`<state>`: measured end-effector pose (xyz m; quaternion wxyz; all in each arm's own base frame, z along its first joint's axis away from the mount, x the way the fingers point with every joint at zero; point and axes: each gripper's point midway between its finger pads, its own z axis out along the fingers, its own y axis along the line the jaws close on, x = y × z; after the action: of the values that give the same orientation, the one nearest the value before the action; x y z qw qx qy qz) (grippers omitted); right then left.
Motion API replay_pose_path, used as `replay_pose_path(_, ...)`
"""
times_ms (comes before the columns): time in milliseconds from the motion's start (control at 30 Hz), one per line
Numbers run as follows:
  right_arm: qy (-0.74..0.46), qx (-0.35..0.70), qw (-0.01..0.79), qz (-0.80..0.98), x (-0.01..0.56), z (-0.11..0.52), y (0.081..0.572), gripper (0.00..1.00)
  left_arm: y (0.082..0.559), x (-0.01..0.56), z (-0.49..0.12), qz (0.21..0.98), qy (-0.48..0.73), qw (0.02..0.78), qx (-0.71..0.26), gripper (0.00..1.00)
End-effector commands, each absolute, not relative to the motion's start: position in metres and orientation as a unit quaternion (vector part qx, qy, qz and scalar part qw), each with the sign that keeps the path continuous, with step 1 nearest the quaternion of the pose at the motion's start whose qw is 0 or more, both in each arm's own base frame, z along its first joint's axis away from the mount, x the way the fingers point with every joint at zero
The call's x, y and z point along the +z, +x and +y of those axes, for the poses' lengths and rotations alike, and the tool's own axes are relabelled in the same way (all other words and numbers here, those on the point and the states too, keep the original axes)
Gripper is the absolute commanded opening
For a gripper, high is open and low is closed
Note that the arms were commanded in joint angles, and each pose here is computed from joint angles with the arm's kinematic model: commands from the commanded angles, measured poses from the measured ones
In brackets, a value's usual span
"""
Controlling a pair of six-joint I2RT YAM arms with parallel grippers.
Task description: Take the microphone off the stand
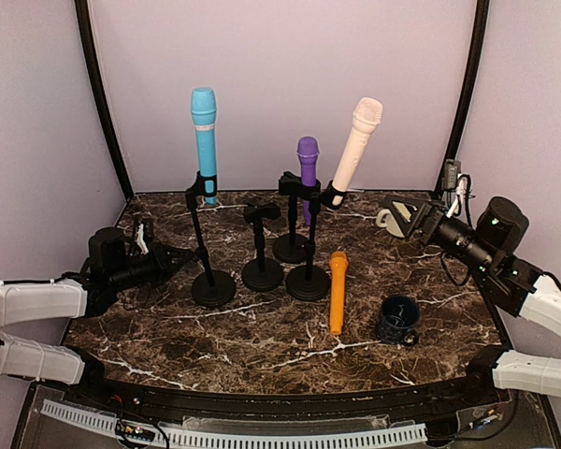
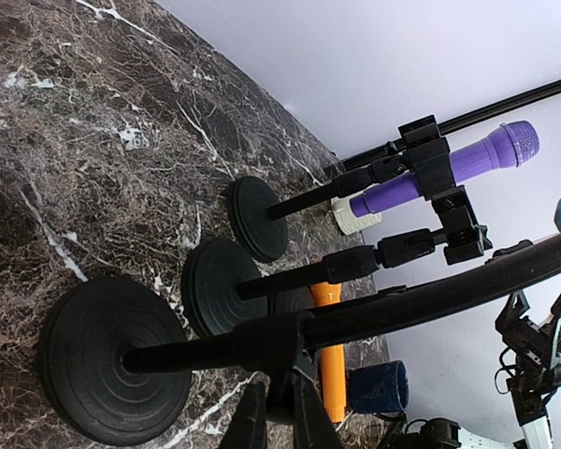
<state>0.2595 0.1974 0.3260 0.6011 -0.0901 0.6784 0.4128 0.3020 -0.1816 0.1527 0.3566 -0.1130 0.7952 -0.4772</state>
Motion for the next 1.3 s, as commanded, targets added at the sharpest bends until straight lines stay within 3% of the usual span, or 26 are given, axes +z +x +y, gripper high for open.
replay_pose_path(0, -0.081, 0.416, 0.610, 0.670, 0.330, 0.195, 0.258, 0.95, 0.291, 0.121, -0.180, 0.818, -0.136, 0.307, -0.467, 0.00)
replay_pose_path(400, -0.074, 0.411, 0.607, 0.676, 0.327, 0.193, 0.260, 0.95, 0.289, 0.120, -0.182, 0.808, -0.149, 0.299, -0.485, 0.01)
replay_pose_path(467, -0.074, 0.411, 0.607, 0.676, 0.327, 0.193, 0.259, 0.95, 0.291, 0.130, -0.183, 0.802, -0.137, 0.314, -0.489, 0.06)
replay_pose_path(667, -0.072, 0.410, 0.606, 0.677, 0.324, 0.192, 0.259, 0.95, 0.298, 0.157, -0.182, 0.797, -0.099, 0.357, -0.477, 0.38)
replay_pose_path(867, -0.073, 0.409, 0.605, 0.679, 0.321, 0.193, 0.260, 0.95, 0.301, 0.170, -0.180, 0.793, -0.085, 0.380, -0.469, 0.54)
replay_pose_path(967, -0.073, 0.409, 0.605, 0.679, 0.321, 0.193, 0.260, 0.95, 0.302, 0.170, -0.182, 0.789, -0.087, 0.377, -0.477, 0.54)
replay_pose_path(1267, -0.074, 0.407, 0.606, 0.680, 0.321, 0.192, 0.260, 0.95, 0.308, 0.164, -0.190, 0.780, -0.095, 0.361, -0.502, 0.39)
